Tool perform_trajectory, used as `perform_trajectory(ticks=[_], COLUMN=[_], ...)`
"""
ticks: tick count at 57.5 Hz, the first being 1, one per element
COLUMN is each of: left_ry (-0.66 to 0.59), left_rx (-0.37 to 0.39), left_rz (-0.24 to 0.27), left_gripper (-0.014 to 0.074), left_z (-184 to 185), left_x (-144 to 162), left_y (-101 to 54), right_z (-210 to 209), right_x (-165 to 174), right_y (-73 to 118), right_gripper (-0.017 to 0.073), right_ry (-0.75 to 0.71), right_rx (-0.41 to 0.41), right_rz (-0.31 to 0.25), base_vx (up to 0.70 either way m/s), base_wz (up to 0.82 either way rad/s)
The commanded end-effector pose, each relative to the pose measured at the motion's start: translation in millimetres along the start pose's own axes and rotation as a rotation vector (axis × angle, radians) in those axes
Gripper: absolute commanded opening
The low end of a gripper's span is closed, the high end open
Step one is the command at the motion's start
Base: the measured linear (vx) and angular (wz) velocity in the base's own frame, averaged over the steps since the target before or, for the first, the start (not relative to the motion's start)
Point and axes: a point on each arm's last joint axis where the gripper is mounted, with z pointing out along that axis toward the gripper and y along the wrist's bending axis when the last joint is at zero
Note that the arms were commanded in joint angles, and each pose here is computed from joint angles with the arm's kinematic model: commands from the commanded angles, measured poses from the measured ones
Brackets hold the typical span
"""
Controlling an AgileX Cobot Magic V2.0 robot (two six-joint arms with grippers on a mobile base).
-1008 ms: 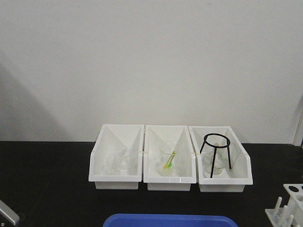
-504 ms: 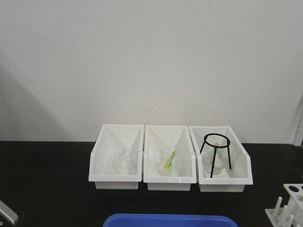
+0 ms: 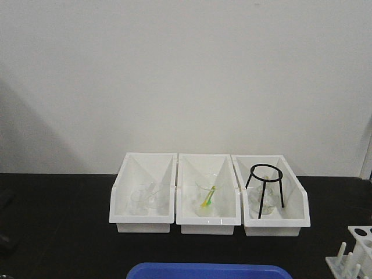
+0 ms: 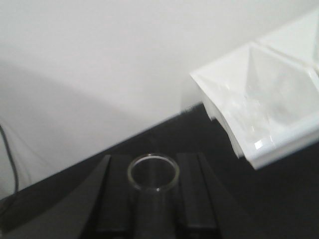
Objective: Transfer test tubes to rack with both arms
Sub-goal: 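Carry the held test tube toward the right gripper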
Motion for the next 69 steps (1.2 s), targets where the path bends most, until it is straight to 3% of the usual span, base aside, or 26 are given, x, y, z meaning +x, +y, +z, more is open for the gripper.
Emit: perform_trajectory(ticks=[1,9,17,27,34,43,50,59,69], left_ry=[-0.130,-0.198,-0.274,-0.322,-0.349,-0.375,-0.398,-0.405,-0.404], left_rx=[-0.042,-0.029,0.034,0.187,0.291,0.446,0.527,0.608,0.683], left_rz=[-0.089,-0.121,-0.131,-0.145,-0.163,-0.227,-0.275,-0.287,-0.295], left_gripper=[-0.0022,-0.0022,-0.0022,-0.0022,-0.0022,-0.0022,-0.0022,-0.0022,-0.0022], left_z=[-11.5,-18.5,-22.2,-18.3,-12.5,-5.9,-7.4,-15.9,-27.9], left_x=[-49.5,-88.5,-112.3,-125.5,-129.3,-132.1,-134.7,-136.9,-139.0], left_y=[16.4,21.6,10.7,-24.2,-51.6,-94.5,-116.4,-136.5,-153.1], right_z=[-1.9,-1.8,1.0,9.9,14.4,16.6,14.5,12.9,13.7], right_x=[-17.8,-17.1,-16.2,-12.5,-10.8,-8.1,-3.7,3.6,7.3], right_y=[-2.1,-1.7,1.2,25.7,54.2,95.0,123.7,151.3,165.7], right_gripper=[0.0494,0.0494,0.0494,0.0494,0.0494,0.0494,0.0494,0.0494,0.0494], right_ry=[-0.102,-0.095,-0.091,-0.068,-0.071,-0.092,-0.092,-0.085,-0.102], right_rx=[0.012,0.008,-0.011,-0.153,-0.303,-0.493,-0.615,-0.717,-0.759], right_rz=[-0.006,0.029,0.044,0.045,0.047,0.050,0.049,0.045,0.049], base_vx=[0.00,0.00,0.00,0.00,0.00,0.00,0.00,0.00,0.00], base_wz=[0.00,0.00,0.00,0.00,0.00,0.00,0.00,0.00,0.00])
